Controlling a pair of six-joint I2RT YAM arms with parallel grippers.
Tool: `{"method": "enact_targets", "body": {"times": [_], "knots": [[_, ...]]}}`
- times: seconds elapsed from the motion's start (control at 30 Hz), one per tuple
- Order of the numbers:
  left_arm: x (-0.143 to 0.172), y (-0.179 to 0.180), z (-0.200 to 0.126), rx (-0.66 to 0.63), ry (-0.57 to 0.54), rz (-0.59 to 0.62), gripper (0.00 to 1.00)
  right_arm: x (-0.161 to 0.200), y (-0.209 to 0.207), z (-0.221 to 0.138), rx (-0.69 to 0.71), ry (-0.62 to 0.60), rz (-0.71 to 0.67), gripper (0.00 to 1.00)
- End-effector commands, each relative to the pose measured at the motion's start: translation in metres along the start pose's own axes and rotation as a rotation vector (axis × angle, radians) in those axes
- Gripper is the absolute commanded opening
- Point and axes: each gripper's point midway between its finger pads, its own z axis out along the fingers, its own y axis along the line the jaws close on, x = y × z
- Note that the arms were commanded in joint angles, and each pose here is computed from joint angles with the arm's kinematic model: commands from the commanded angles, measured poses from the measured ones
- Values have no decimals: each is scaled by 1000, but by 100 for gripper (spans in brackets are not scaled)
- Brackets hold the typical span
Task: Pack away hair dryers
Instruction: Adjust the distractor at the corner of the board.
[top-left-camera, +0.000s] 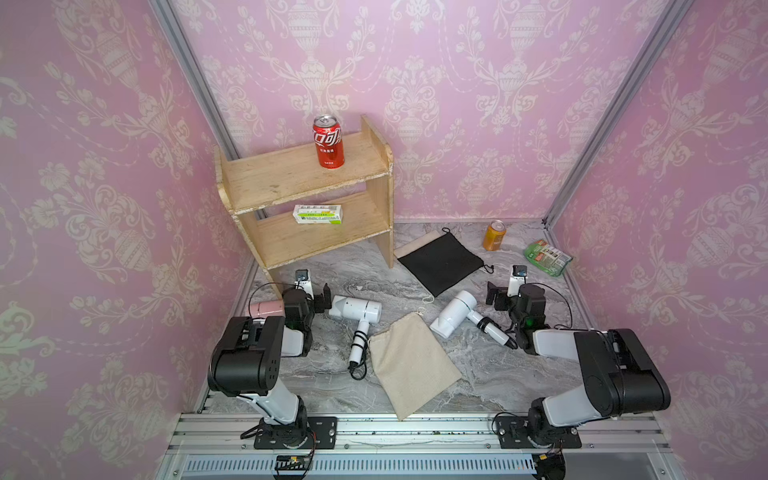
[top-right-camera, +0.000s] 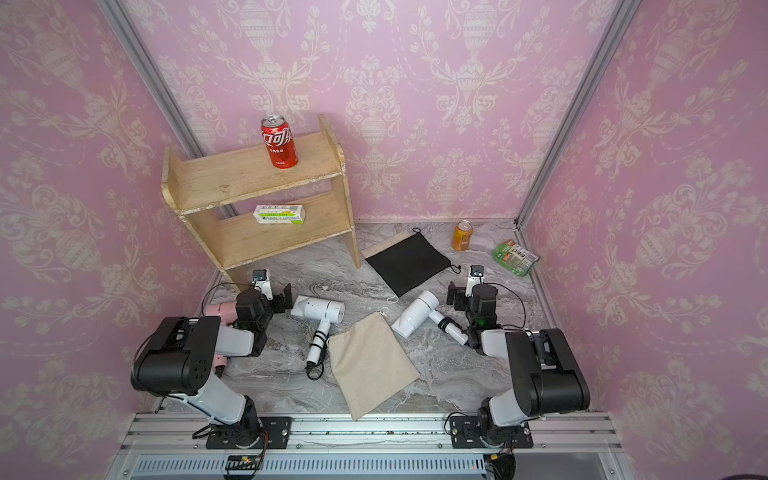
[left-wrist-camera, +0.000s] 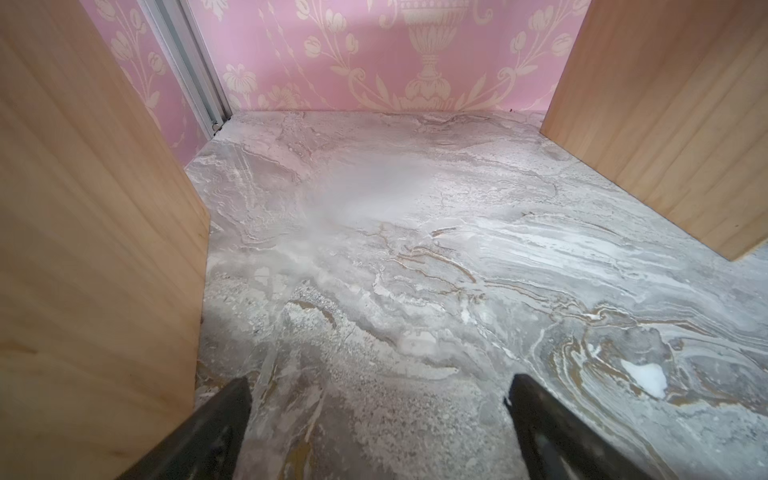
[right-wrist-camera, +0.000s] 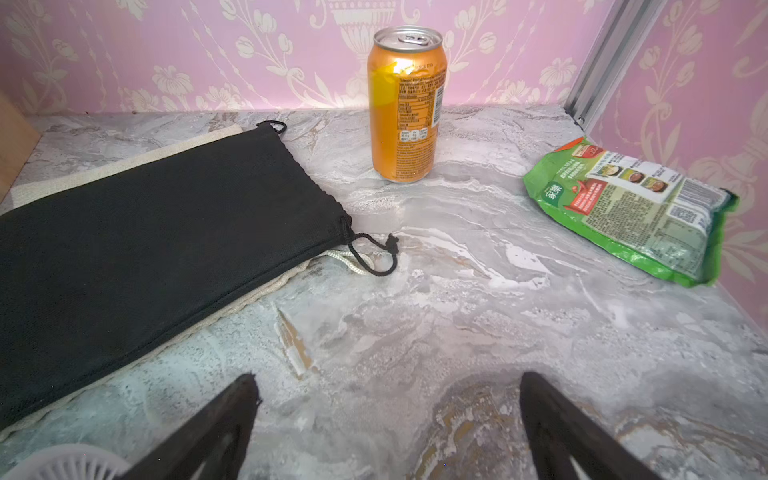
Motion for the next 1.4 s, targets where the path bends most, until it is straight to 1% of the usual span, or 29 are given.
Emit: {"method": "enact_targets", "body": {"times": [0.0, 0.17, 0.2, 0.27, 0.4, 0.47, 0.53, 0.57, 0.7, 0.8, 0.97, 1.03, 1.1, 1.13, 1.23, 1.37], "knots": [[2, 0, -1, 12, -1, -1, 99, 2, -2, -1, 18, -3, 5, 100], [2, 0, -1, 11, -1, -1, 99, 2, -3, -1, 17, 0, 6, 100], [2, 0, -1, 11, -2, -2, 99, 2, -2, -1, 10, 0, 6, 100], [2, 0, -1, 11, -1, -2, 99, 3, 7, 0, -53, 11, -8, 100], [2, 0, -1, 9, -1, -3, 99, 3, 7, 0, -55, 11, -9, 100], [2, 8, -1, -14, 2, -37, 99, 2, 7, 1, -55, 10, -7, 100], [3, 10, -2, 23, 3, -75, 99, 2, 7, 1, -54, 9, -8, 100], [2, 12, -2, 12, -4, -79, 99, 3, 7, 0, -54, 11, -7, 100], [2, 11, -2, 7, -12, -70, 99, 4, 7, 1, -55, 14, -7, 100], [3, 8, 0, -17, 4, -32, 99, 4, 7, 1, -57, 15, -6, 100], [2, 7, 0, -19, 2, -30, 99, 3, 7, 1, -56, 12, -7, 100], [2, 7, 0, -26, 0, -23, 99, 1, 1, 1, -19, 16, 2, 100], [2, 6, -3, -31, -8, -11, 99, -8, -7, -2, 34, 37, 15, 100], [0, 6, -4, -33, -14, -11, 99, -16, -12, -4, 68, 69, 24, 99], [-9, 8, -10, -50, -27, -14, 99, -41, -22, -11, 129, 106, 21, 99], [-16, 4, -14, -48, -30, 11, 99, -53, -16, -19, 97, 113, 59, 100]]}}
